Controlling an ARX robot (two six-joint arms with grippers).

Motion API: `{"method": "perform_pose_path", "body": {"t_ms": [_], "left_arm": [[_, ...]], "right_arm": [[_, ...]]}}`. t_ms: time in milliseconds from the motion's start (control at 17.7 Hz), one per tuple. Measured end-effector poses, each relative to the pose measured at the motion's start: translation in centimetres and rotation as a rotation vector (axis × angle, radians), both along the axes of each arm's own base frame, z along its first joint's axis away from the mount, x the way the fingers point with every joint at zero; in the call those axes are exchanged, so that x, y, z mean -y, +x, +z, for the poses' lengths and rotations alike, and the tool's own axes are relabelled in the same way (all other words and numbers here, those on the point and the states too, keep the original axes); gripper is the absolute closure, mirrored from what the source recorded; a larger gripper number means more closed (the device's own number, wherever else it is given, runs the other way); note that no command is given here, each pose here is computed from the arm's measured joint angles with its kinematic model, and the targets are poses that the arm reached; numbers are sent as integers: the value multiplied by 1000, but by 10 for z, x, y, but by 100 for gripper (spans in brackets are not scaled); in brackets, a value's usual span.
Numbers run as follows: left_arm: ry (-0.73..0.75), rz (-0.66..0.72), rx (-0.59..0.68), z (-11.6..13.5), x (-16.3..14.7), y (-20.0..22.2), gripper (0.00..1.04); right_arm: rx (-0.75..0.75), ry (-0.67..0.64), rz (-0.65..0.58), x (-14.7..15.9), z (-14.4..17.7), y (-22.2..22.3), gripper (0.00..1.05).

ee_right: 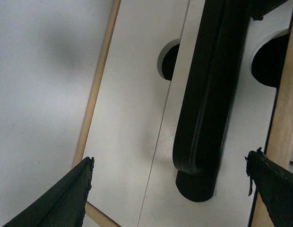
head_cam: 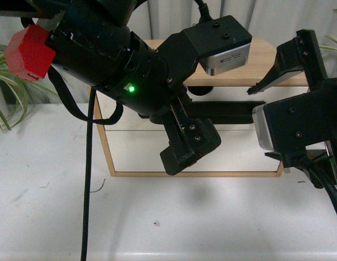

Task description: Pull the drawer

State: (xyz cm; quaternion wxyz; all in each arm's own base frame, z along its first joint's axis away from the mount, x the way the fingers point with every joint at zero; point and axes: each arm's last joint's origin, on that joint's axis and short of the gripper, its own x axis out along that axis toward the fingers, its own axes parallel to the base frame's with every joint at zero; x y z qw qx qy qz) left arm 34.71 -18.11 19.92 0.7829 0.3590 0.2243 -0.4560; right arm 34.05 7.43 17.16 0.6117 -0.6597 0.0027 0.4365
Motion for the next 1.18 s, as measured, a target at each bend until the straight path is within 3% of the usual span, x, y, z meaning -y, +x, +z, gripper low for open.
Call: {"method": "perform_pose_path", "body": {"t_ms": [395, 1185], "left_arm": [[1, 61, -14, -11, -14, 13, 7], [3, 15, -27, -39, 4, 8, 7]], "right_arm": [[-44, -14, 11, -18, -14, 12, 6], [-131, -21, -39, -19, -37, 13, 6]]}}
